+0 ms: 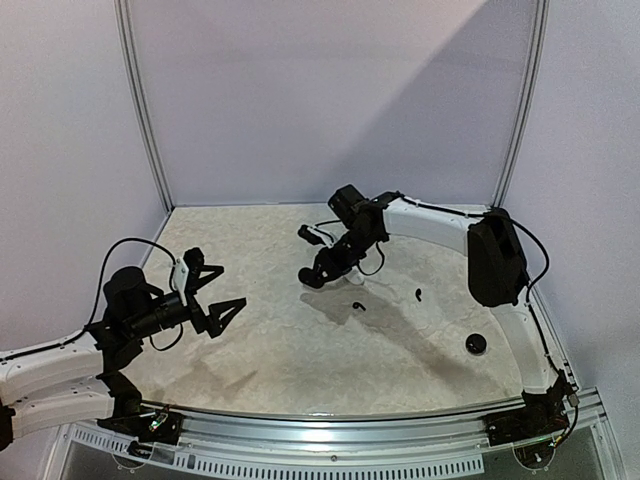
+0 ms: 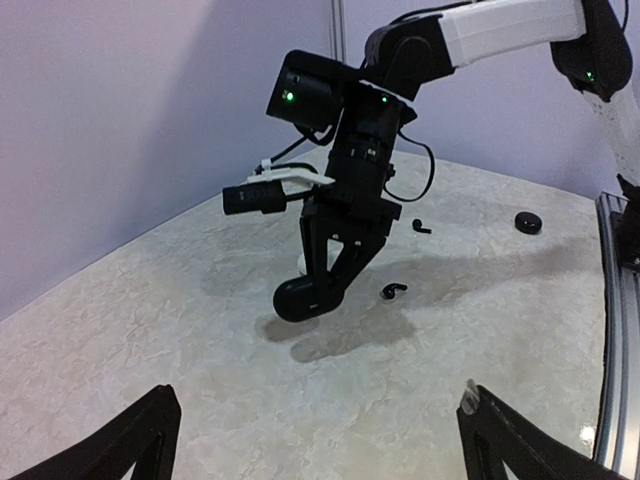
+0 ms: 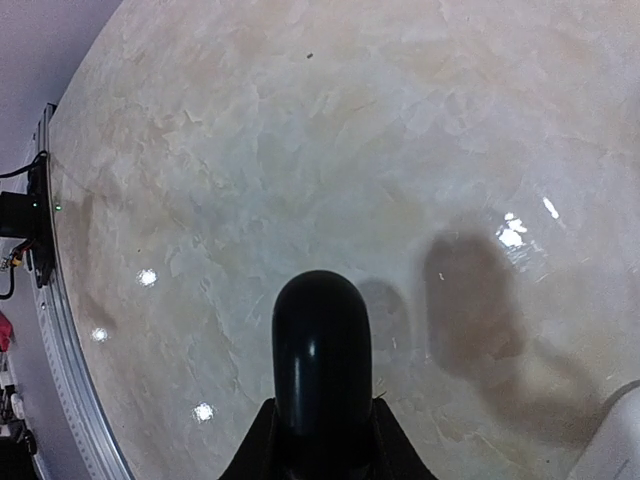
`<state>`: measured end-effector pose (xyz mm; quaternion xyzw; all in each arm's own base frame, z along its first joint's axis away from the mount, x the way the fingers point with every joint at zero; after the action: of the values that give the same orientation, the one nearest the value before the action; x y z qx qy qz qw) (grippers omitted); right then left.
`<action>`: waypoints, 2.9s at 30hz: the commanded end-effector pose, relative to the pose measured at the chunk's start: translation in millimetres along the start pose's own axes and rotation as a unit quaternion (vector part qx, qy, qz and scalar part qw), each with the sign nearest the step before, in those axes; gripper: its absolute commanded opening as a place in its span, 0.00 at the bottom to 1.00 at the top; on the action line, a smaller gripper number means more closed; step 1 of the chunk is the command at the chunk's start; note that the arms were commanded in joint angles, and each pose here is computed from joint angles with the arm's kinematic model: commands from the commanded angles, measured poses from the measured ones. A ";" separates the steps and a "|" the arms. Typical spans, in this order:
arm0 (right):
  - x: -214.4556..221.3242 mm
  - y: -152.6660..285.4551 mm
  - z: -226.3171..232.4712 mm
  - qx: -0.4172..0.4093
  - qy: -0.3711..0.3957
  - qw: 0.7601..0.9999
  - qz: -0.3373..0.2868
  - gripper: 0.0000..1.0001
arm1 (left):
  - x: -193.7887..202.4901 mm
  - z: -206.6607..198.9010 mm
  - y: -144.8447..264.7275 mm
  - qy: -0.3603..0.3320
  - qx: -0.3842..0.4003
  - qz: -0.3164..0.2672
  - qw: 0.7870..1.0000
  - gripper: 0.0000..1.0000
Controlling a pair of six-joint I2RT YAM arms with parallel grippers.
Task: Insert the wireless bluetooth earbuds into the charging case
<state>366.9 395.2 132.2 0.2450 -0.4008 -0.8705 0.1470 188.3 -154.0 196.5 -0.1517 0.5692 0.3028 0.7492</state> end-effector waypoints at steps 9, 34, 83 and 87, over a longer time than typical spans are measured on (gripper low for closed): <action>8.7 -29.0 -32.4 0.033 -0.073 0.996 0.028 0.30 | 1.4 -3.0 2.2 0.002 -0.004 -0.006 1.000 0.99; 108.7 159.3 -84.7 0.404 -0.177 0.897 0.029 0.75 | -0.9 -7.3 5.9 -0.014 0.009 -0.024 1.000 0.99; 269.1 144.8 -145.0 0.347 -0.469 0.809 0.069 0.40 | 3.8 -12.8 5.2 -0.015 0.031 -0.017 0.999 0.99; 260.1 145.9 -141.7 0.331 -0.466 0.818 0.061 0.34 | 3.7 -12.9 5.4 -0.015 0.031 -0.018 0.999 0.99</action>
<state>228.5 91.5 81.9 -0.1882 -0.7200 -0.6624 -0.0860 179.8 -154.7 195.7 -0.1457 0.5629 0.2769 0.7650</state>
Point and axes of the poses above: each gripper's point midway between its finger pads, its own y axis back along the fingers, its own z axis along the line the jaws close on, x = y × z, the point moved 7 cm from there along y, back along the fingers, and after that the axes turned 15 degrees about -y, right-handed, at the moved point
